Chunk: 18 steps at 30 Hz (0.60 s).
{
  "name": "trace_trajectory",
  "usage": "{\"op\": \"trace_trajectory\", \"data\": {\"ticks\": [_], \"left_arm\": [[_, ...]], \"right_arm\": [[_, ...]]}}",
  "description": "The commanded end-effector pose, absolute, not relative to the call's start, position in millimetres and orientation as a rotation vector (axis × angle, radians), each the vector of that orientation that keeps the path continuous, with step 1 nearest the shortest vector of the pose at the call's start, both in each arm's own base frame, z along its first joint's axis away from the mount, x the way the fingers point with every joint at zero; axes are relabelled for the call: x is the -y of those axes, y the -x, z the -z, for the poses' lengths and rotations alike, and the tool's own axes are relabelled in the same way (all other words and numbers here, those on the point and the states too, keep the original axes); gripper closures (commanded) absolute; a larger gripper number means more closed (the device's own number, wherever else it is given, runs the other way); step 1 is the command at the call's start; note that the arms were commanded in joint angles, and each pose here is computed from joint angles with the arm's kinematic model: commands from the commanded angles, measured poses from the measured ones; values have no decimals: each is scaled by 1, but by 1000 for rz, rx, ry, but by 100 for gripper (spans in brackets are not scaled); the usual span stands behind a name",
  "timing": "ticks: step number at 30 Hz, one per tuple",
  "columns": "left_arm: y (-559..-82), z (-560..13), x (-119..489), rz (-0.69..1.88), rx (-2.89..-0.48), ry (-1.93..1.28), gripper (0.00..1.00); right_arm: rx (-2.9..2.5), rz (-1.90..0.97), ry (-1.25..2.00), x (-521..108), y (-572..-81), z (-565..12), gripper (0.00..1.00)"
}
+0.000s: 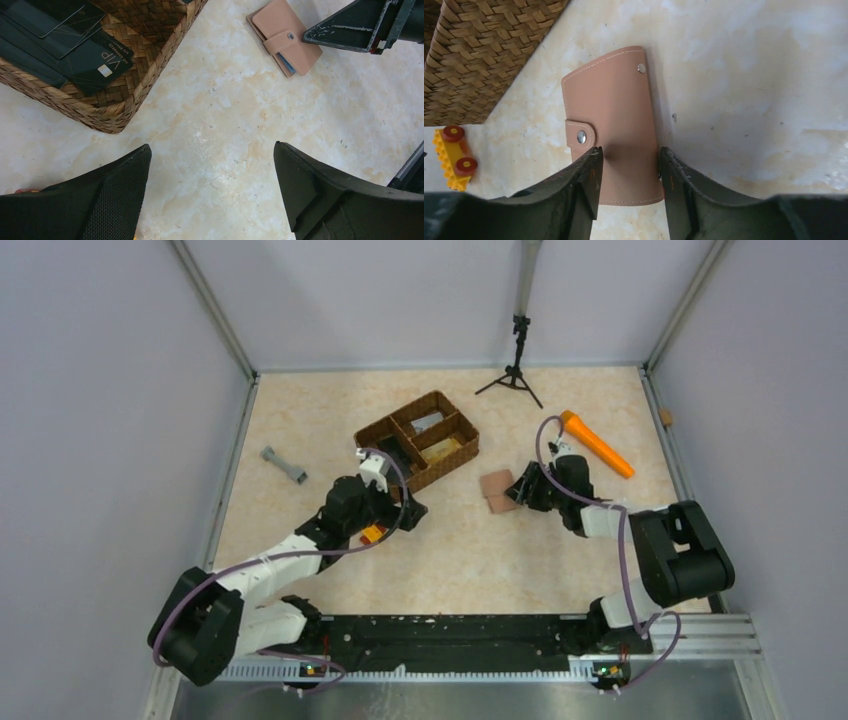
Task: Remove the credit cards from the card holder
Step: Pick up the card holder from the center of the board.
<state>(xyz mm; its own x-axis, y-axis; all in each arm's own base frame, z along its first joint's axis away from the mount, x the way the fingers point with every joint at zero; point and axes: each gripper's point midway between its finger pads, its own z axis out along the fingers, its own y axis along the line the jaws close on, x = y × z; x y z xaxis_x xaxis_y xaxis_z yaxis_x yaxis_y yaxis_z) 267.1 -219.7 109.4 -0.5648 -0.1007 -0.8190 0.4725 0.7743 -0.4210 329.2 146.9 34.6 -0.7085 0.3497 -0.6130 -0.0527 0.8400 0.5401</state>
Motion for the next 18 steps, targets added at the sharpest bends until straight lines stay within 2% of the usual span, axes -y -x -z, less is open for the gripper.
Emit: {"op": "trace_trajectory", "data": {"ticks": [1, 6, 10, 18], "left_arm": [[-280, -126, 231, 793, -1984, -287, 6], [-291, -118, 242, 826, -2063, -197, 10], [-305, -125, 251, 805, -2085, -135, 11], [-312, -141, 302, 927, -2063, -242, 11]], "right_arm": [[-2287, -845, -188, -166, -328, -33, 60], [-2283, -871, -159, -170, -327, -34, 98], [-2200, -868, -126, -168, -327, -55, 100], [-1951, -846, -78, -160, -316, -114, 100]]}}
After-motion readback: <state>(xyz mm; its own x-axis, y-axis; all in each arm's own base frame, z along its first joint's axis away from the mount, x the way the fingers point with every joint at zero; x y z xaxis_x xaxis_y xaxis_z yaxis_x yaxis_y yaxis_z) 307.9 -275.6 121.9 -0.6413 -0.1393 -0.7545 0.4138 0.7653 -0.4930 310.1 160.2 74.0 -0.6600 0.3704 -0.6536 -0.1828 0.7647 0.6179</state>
